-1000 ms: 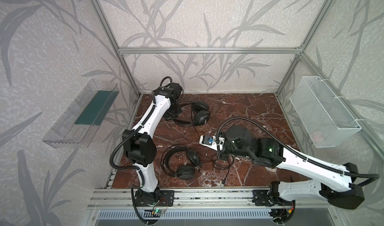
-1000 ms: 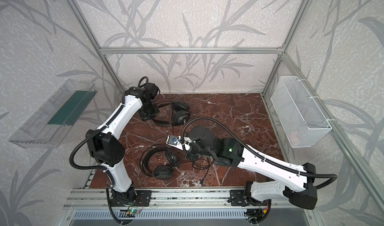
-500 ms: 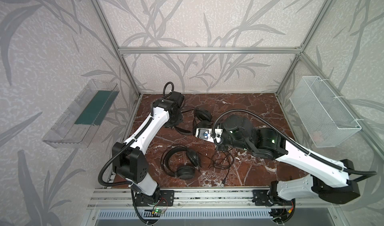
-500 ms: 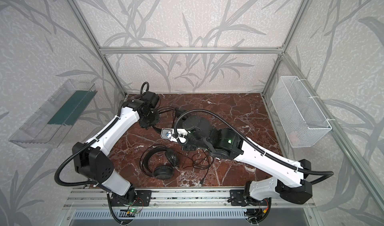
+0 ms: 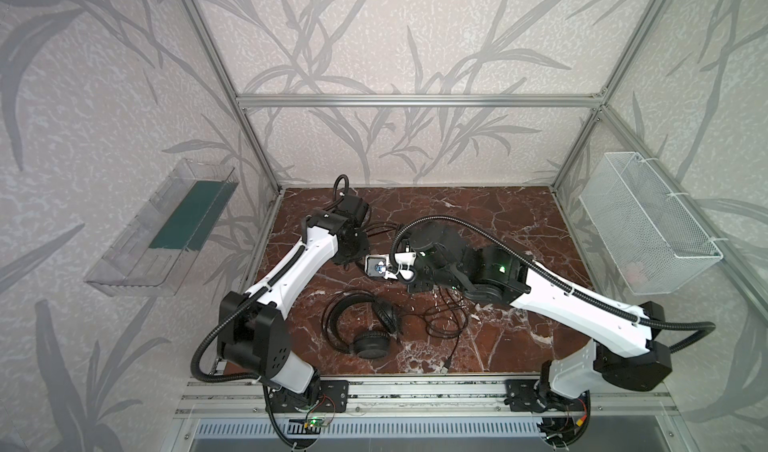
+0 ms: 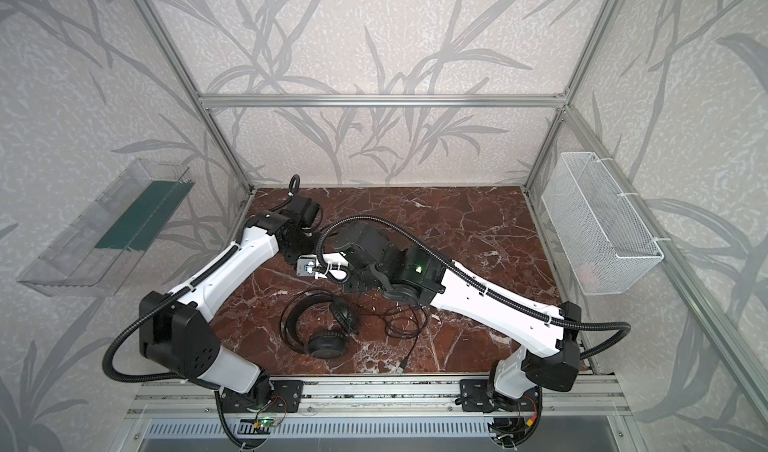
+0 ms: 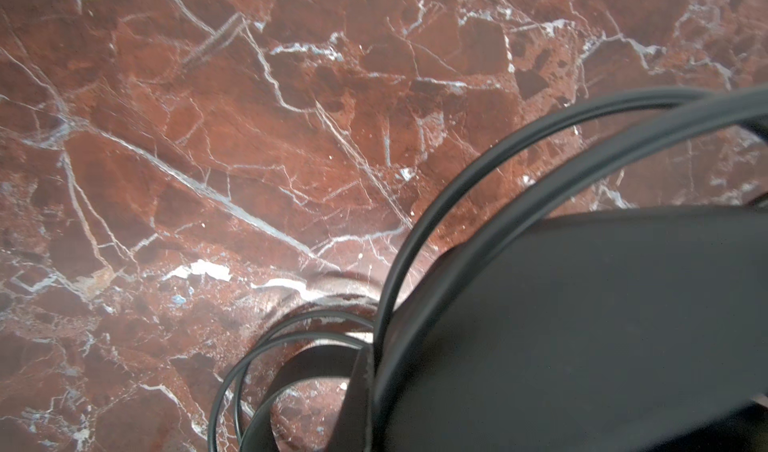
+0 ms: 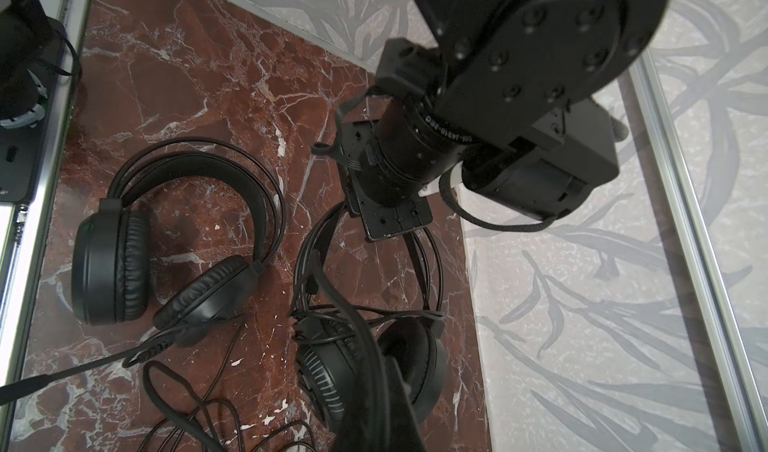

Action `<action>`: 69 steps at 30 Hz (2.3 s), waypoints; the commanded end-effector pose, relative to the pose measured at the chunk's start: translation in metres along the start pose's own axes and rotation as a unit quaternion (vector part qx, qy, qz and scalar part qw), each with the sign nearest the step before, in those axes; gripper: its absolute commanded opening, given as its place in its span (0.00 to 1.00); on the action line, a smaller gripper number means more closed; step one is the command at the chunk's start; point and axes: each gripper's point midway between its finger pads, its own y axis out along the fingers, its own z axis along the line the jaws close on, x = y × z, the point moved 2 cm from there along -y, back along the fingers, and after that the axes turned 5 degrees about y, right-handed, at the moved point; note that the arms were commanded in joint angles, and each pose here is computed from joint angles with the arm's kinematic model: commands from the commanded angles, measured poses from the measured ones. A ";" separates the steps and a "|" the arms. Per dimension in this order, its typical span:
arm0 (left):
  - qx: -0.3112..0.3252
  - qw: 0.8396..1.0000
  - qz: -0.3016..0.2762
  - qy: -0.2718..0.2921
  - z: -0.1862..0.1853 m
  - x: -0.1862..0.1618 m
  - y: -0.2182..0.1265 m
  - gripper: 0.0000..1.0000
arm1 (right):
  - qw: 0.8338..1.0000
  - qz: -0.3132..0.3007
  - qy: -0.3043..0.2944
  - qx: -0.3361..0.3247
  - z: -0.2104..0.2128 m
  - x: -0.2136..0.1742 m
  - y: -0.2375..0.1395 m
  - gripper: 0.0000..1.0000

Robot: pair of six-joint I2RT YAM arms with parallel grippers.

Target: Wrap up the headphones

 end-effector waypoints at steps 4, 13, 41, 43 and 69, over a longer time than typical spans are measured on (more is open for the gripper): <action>-0.073 0.996 -0.040 0.034 -0.015 -0.009 -0.024 0.00 | 0.999 -0.017 0.032 -0.016 -0.036 -0.002 -0.010 0.00; -0.068 0.993 -0.091 0.038 0.002 -0.020 -0.038 0.00 | 0.997 -0.008 0.072 0.031 -0.029 -0.021 -0.016 0.00; -0.172 0.964 -0.168 0.114 -0.016 -0.048 -0.085 0.00 | 0.978 -0.034 0.177 0.110 -0.039 -0.044 -0.042 0.00; -0.159 0.965 -0.178 0.110 -0.010 -0.047 -0.087 0.00 | 0.975 -0.043 0.189 0.109 -0.040 -0.049 -0.045 0.00; -0.215 0.940 -0.203 0.168 -0.027 -0.068 -0.105 0.00 | 0.951 -0.081 0.260 0.147 -0.051 -0.057 -0.056 0.09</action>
